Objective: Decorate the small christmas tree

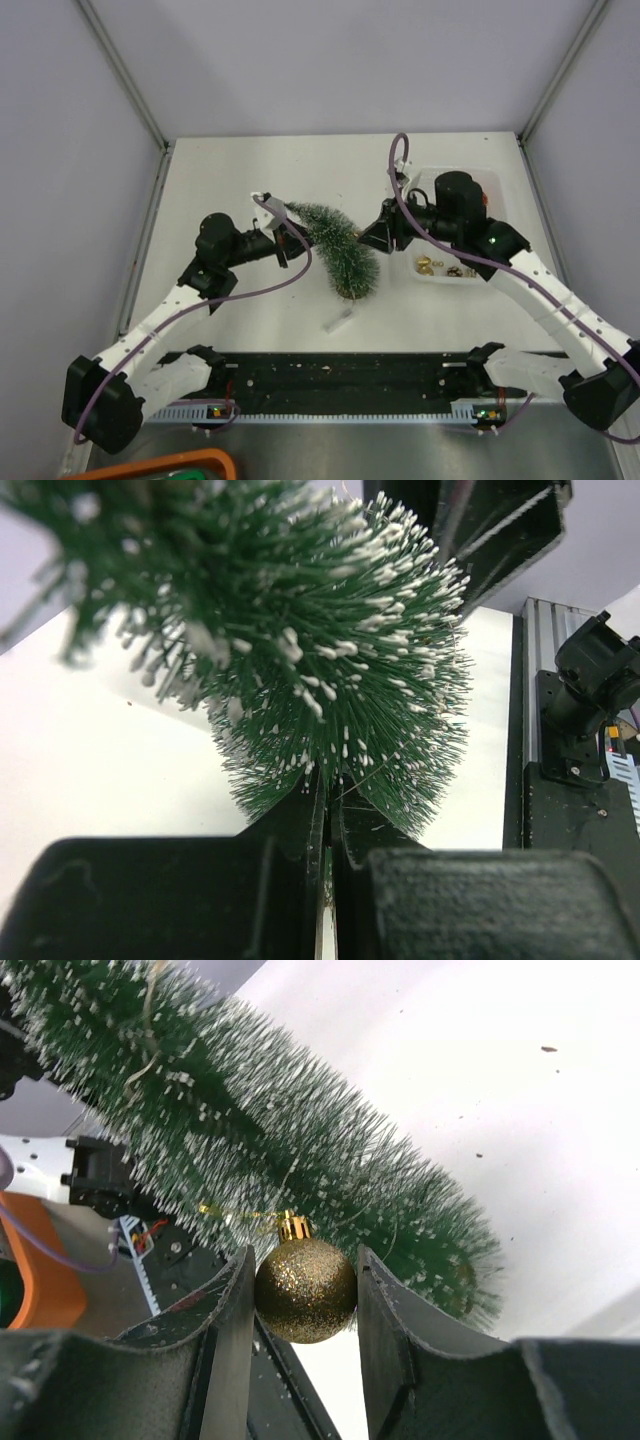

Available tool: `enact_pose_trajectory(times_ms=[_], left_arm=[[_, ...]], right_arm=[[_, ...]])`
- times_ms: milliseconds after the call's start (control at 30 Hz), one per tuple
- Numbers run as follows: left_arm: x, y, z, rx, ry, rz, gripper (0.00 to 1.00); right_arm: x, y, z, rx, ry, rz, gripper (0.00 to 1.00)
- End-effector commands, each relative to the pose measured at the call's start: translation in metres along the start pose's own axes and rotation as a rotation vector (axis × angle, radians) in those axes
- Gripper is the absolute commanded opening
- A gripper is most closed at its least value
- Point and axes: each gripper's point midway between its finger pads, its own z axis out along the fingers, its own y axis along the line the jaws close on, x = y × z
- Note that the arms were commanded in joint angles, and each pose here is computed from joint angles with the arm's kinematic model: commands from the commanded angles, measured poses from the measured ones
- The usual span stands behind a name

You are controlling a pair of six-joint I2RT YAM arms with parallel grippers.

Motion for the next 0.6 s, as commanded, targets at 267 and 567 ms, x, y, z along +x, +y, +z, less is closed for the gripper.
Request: enact_pose_trajectory(times_ms=[267,567], left_arm=[[0.001,-0.013,-0.004,0.055,-0.003,0.036,0.00],[0.003,-0.012,-0.005,0.035,-0.004,0.044,0.00]], right_arm=[[-0.038,-0.001,0.003,0.022,-0.051,-0.077,0.18],[-0.039,0.021,-0.009,-0.056,-0.070,-0.063,0.18]])
